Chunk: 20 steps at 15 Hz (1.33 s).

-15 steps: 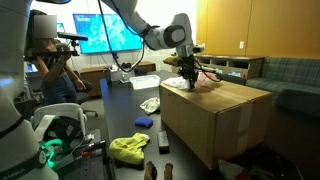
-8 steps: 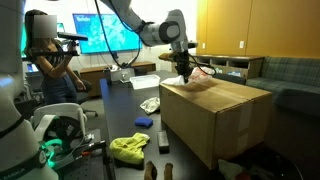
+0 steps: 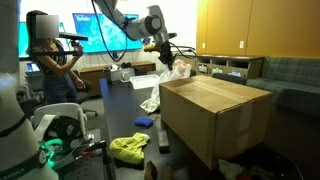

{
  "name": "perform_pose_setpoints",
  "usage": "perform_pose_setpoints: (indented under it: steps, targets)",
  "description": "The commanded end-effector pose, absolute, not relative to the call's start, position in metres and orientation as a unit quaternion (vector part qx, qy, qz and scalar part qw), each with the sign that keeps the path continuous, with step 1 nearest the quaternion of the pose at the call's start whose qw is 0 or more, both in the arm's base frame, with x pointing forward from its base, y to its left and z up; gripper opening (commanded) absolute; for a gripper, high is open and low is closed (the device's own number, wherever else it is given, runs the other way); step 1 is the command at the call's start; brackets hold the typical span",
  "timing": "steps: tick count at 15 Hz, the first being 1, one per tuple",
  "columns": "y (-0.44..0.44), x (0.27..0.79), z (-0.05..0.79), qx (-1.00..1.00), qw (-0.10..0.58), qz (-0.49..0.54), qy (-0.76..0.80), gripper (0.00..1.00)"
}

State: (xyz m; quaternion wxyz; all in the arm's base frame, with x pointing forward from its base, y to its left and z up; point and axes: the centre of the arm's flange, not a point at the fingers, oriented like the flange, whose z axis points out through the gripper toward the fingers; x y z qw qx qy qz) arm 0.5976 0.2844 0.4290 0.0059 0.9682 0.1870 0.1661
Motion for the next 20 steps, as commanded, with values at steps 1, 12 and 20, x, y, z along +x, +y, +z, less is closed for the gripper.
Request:
perform_pose_setpoints:
  steps: [1,12,20]
  targets:
    - [0.353,0.602,0.444,0.96,0.013,0.155,0.231,0.08]
    - [0.458,0.614,0.442,0.977,-0.089,0.107,0.161,0.07]
    - [0.442,0.617,0.45,0.982,-0.083,0.093,0.144,0.58]
